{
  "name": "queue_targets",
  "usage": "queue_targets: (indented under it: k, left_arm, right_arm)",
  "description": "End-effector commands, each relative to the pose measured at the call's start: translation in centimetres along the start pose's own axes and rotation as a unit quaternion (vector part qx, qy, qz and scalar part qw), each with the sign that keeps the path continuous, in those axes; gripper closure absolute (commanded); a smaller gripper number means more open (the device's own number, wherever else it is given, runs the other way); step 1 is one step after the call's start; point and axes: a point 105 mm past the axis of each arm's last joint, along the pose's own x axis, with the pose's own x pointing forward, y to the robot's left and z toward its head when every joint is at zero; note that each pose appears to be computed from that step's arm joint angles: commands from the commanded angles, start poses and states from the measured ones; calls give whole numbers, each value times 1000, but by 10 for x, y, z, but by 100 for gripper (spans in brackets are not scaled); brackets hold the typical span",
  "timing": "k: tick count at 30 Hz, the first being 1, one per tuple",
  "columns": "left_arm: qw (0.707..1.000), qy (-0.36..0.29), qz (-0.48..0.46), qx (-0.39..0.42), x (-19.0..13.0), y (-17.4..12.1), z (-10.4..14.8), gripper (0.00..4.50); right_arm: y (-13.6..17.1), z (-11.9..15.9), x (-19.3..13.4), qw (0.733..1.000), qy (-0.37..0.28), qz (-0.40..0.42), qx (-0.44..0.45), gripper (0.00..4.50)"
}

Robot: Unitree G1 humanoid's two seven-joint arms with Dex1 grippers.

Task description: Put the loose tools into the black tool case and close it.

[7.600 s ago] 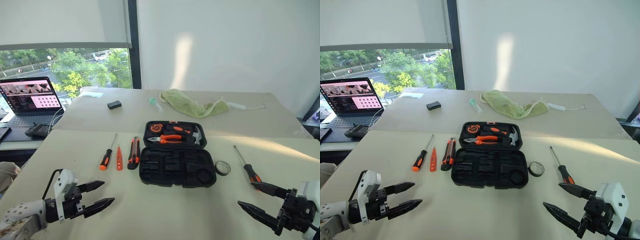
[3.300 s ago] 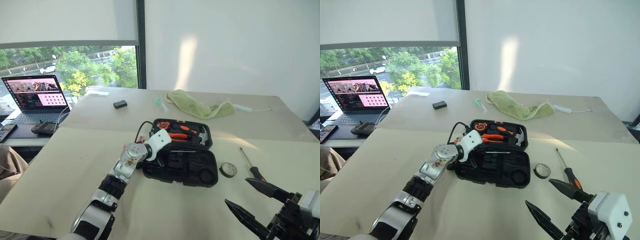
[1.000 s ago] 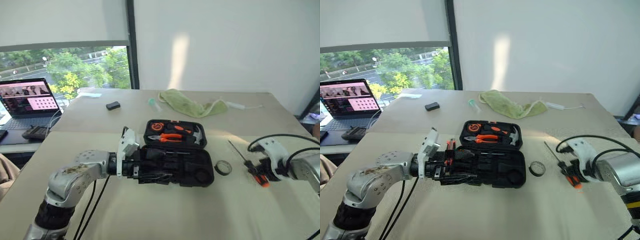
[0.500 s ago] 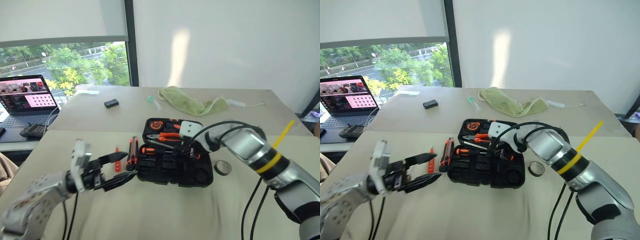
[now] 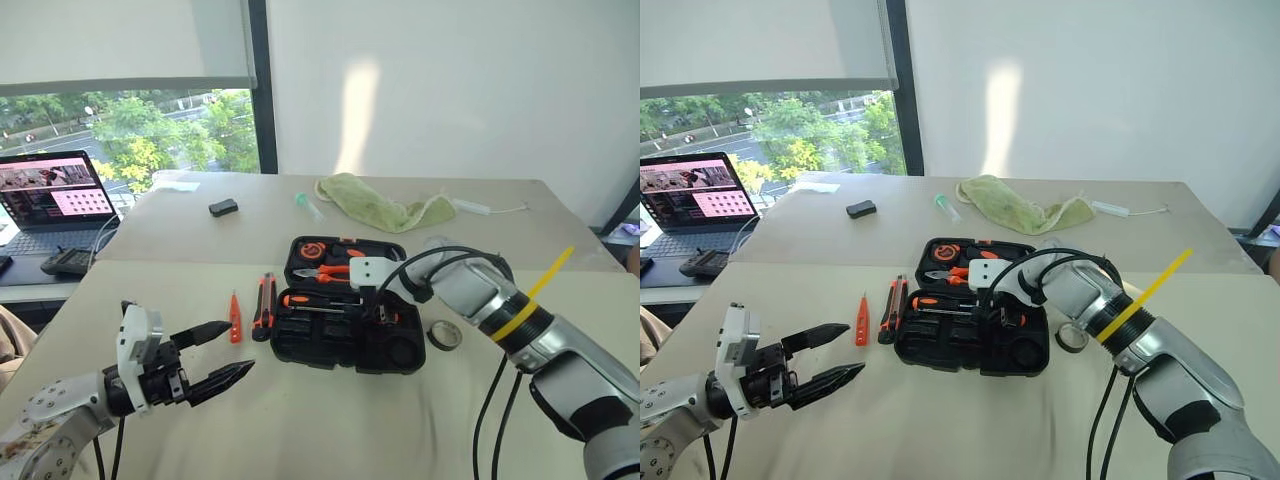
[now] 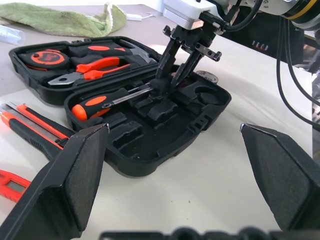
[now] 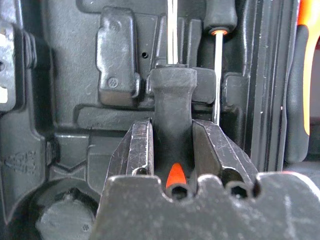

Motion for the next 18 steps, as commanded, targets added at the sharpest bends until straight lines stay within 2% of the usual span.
queue_targets:
  k: [1,8,18]
  left_arm:
    - [1000,-8,-13,24,4,-5,9,0]
    - [999,-8,-18,25,11,-6,10,0]
    - [1000,-6,-17,25,14,-7,8,0]
  right_arm:
    - [-4,-3,-1,1000,11,1,1,368]
    - [-11,-9,-1,999,21,-1,25,368]
    - [-10,-18,-8,999,37,12,11,368]
